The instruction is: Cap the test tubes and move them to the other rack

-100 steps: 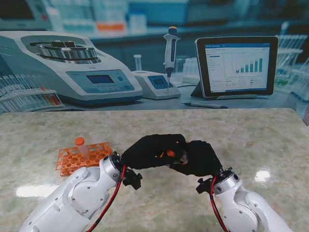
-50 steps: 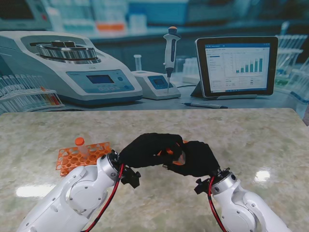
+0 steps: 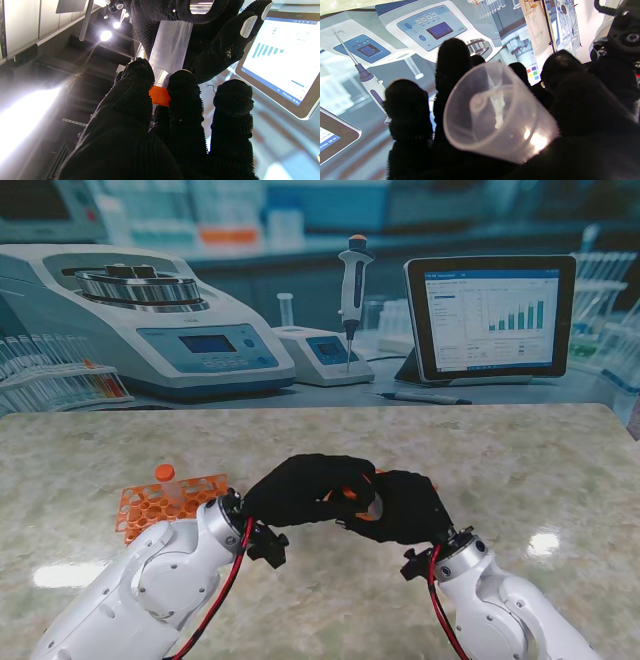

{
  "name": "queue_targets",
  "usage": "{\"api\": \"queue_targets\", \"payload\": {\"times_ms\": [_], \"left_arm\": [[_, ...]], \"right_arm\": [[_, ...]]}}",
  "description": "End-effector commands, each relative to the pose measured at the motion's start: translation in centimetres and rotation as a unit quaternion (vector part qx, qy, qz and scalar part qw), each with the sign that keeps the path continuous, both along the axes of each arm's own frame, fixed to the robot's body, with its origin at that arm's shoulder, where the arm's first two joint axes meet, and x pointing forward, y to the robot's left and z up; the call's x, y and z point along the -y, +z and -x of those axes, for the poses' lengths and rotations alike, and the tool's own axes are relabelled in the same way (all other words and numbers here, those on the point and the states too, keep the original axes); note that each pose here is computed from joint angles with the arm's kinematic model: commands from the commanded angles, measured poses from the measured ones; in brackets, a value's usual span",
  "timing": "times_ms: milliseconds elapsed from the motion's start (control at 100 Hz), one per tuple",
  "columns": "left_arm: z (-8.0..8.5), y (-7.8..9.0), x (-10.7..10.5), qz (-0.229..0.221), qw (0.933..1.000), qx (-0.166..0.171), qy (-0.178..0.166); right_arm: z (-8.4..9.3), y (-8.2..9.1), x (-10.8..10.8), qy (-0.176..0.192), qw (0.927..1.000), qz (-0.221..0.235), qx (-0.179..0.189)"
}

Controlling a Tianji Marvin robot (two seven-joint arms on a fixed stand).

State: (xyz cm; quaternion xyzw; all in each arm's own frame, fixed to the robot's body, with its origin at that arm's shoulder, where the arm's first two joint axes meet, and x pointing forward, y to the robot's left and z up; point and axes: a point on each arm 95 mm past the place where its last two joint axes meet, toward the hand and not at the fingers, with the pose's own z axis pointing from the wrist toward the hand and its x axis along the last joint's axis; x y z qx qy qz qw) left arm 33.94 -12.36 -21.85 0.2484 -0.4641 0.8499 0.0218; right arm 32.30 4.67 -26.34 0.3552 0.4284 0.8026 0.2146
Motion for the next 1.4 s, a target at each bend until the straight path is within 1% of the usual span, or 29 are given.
{"api": "queue_targets", "payload": {"times_ms": [0, 270, 600, 810, 1010, 1230, 1390], "left_arm": [[0.3, 0.5, 0.0, 0.003, 1.0, 0.006, -0.004], [0.7, 1.0, -0.1, 0.0, 0.9999, 0.012, -0.009], [1.0, 1.5, -0.3, -0.005, 0.9998, 0.015, -0.014], [1.0, 1.1, -0.2, -0.004, 0.9999, 0.006, -0.015], [0.7, 0.7, -0.2, -0.008, 0.9999, -0.007, -0.012], [0.6, 0.6, -0.3, -0.02, 0.9996, -0.016, -0.007], [0.3, 0.7, -0.5, -0.029, 0.9995, -0.015, -0.004]], "right_arm": [[0.1, -0.4, 0.0, -0.005, 1.0, 0.001, -0.006], [-0.4, -0.7, 0.2, -0.016, 0.9998, 0.001, -0.011], [-0.7, -0.9, 0.1, -0.021, 0.9996, -0.002, -0.019], [-0.8, -0.9, -0.1, -0.021, 0.9993, -0.013, -0.027], [-0.9, -0.7, -0.2, -0.019, 0.9996, -0.01, -0.02], [-1.0, -0.8, -0.2, -0.014, 0.9997, -0.012, -0.018], [-1.0, -0.8, -0.1, -0.011, 0.9998, -0.01, -0.016]]}}
